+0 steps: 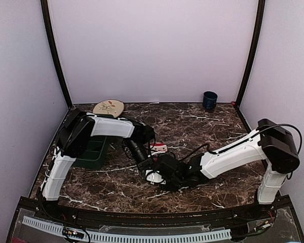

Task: Roll the socks
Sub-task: Roll the sock at the center of the board.

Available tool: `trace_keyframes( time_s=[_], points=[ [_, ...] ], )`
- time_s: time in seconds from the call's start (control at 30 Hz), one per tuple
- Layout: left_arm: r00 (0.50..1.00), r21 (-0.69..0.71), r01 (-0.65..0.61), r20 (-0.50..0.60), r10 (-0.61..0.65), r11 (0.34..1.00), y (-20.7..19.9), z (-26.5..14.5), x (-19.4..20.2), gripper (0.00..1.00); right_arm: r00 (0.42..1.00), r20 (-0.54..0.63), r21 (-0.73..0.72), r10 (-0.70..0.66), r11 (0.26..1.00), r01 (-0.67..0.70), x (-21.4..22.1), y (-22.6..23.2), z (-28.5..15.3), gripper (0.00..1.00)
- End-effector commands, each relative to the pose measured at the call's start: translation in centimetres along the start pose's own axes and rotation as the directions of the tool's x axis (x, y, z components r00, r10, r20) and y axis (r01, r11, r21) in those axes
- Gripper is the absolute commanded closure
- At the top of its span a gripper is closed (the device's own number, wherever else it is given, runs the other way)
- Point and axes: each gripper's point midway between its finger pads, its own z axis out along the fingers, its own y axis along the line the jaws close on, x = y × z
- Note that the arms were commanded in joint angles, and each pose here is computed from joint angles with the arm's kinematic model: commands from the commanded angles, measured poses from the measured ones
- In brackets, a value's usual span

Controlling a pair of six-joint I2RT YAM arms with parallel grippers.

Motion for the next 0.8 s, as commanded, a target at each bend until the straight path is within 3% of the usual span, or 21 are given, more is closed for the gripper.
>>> trace_keyframes(
  time_s=[0.0, 0.2, 0.47, 0.77],
  points=[
    [1.0, -0.004, -0.011, -0.005, 0.011, 1.0, -0.7, -0.4, -0.2, 1.0, 0.999, -0.049, -0.078, 0.008, 0.997, -0.012, 1.1, 1.5, 0.8, 0.66],
    [1.0, -0.015, -0.012, -0.006, 0.012, 1.0, -0.5, -0.5, -0.2, 1.0, 0.998, -0.063, -0.122, 0.03, 0.992, -0.038, 1.3, 2.1, 0.9, 0.8],
    [1.0, -0.061, 0.001, -0.005, -0.001, 0.998, 0.2, -0.9, -0.4, 1.0, 0.993, -0.093, -0.161, 0.069, 0.983, -0.084, 2.0, 2.3, 1.0, 0.88],
    [0.999, -0.145, 0.041, -0.011, -0.043, 0.988, 1.6, -1.9, -0.1, 0.84, 0.986, -0.124, -0.191, 0.114, 0.972, -0.137, 2.1, 1.8, 1.3, 0.98]
  ],
)
